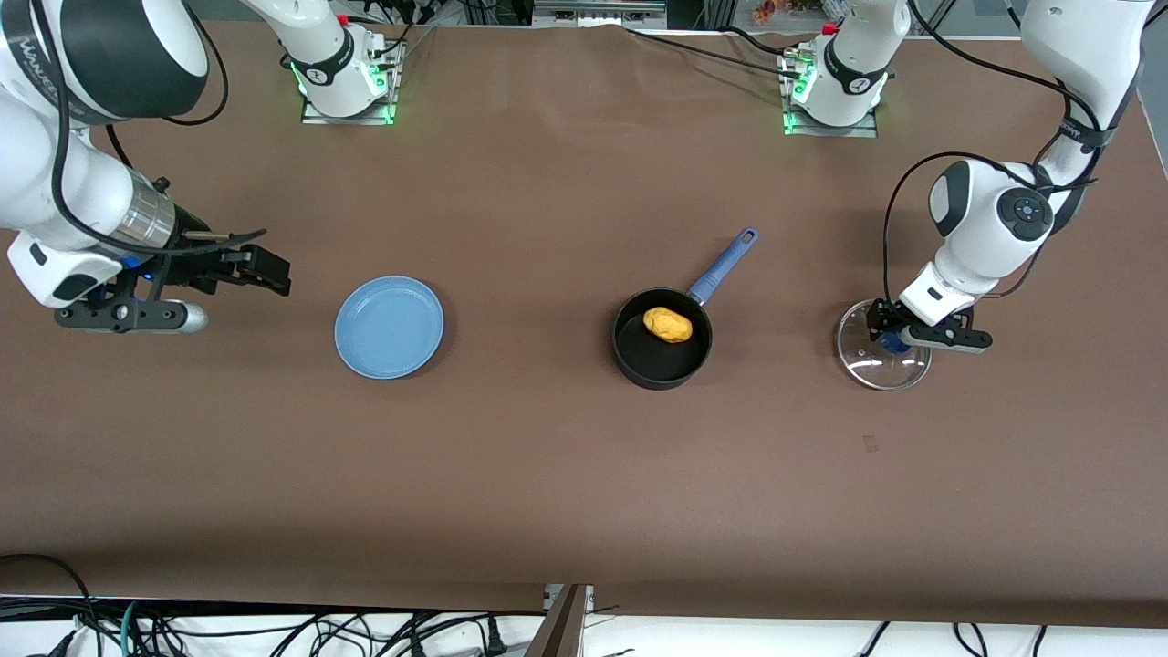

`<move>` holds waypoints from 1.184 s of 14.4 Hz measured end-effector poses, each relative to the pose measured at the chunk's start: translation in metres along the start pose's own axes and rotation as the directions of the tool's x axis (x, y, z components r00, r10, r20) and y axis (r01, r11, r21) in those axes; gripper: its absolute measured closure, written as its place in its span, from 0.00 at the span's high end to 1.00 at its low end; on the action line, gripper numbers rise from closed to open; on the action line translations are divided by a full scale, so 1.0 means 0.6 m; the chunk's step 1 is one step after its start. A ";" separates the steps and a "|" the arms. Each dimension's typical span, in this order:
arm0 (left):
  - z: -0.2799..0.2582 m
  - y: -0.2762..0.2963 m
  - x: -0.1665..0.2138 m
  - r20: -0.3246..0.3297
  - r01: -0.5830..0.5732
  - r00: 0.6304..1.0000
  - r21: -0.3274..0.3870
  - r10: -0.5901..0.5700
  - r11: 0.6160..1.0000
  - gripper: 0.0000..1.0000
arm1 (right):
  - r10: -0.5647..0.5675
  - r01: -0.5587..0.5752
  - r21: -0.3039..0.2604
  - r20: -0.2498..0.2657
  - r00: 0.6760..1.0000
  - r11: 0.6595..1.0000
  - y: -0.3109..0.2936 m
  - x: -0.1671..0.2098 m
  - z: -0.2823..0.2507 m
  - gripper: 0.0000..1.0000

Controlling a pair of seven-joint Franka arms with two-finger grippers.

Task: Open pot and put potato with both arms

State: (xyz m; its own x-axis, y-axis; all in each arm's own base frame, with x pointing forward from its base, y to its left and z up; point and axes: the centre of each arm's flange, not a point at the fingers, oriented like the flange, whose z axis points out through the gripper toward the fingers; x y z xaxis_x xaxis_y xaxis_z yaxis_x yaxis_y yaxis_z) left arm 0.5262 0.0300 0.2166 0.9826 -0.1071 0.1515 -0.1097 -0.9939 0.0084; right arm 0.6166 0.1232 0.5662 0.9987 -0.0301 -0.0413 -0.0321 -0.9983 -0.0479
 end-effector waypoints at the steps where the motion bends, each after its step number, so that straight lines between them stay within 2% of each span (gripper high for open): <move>1: 0.000 0.000 0.000 -0.001 -0.001 1.000 0.000 0.001 1.000 0.66 | 0.004 -0.004 0.002 -0.020 1.000 1.000 0.005 -0.005 -0.016 1.00; 4: -0.001 0.001 0.001 -0.005 -0.002 1.000 0.000 0.002 1.000 0.66 | 0.021 -0.021 -0.003 -0.070 0.997 1.000 0.047 -0.025 -0.070 1.00; 6: -0.001 0.001 0.001 -0.006 -0.002 1.000 0.000 0.002 1.000 0.66 | -0.042 0.040 -0.054 -0.048 0.998 0.998 0.074 -0.041 -0.079 1.00; 8: -0.001 0.001 0.002 -0.007 -0.003 1.000 0.000 0.003 1.000 0.68 | -0.077 0.075 -0.078 -0.024 0.997 0.994 0.091 -0.048 -0.072 1.00; 9: -0.001 0.001 0.002 -0.007 -0.004 1.000 0.000 0.004 1.000 0.69 | -0.091 0.090 -0.082 -0.010 0.996 0.993 0.102 -0.049 -0.065 1.00; 11: -0.003 0.000 0.004 -0.012 -0.004 1.000 0.001 0.004 1.000 0.80 | -0.127 0.128 -0.084 0.015 0.992 0.988 0.123 -0.053 -0.052 1.00; 14: -0.004 0.000 0.005 -0.015 -0.004 1.000 0.001 0.004 1.000 0.82 | -0.138 0.141 -0.086 0.042 0.990 0.986 0.135 -0.062 -0.047 1.00; 17: -0.013 -0.003 0.015 -0.030 -0.003 1.000 0.006 0.003 1.000 0.85 | -0.142 0.146 -0.090 0.045 0.989 0.985 0.136 -0.063 -0.048 1.00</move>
State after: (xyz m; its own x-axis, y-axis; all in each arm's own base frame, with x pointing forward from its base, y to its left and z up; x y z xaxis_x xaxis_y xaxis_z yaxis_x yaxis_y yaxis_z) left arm 0.5338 0.0309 0.2256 0.9774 -0.1098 0.1807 -0.1120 -0.9937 0.0022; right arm 0.5775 0.0415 0.5925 0.9903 0.1142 -0.0787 0.1174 -0.9924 0.0368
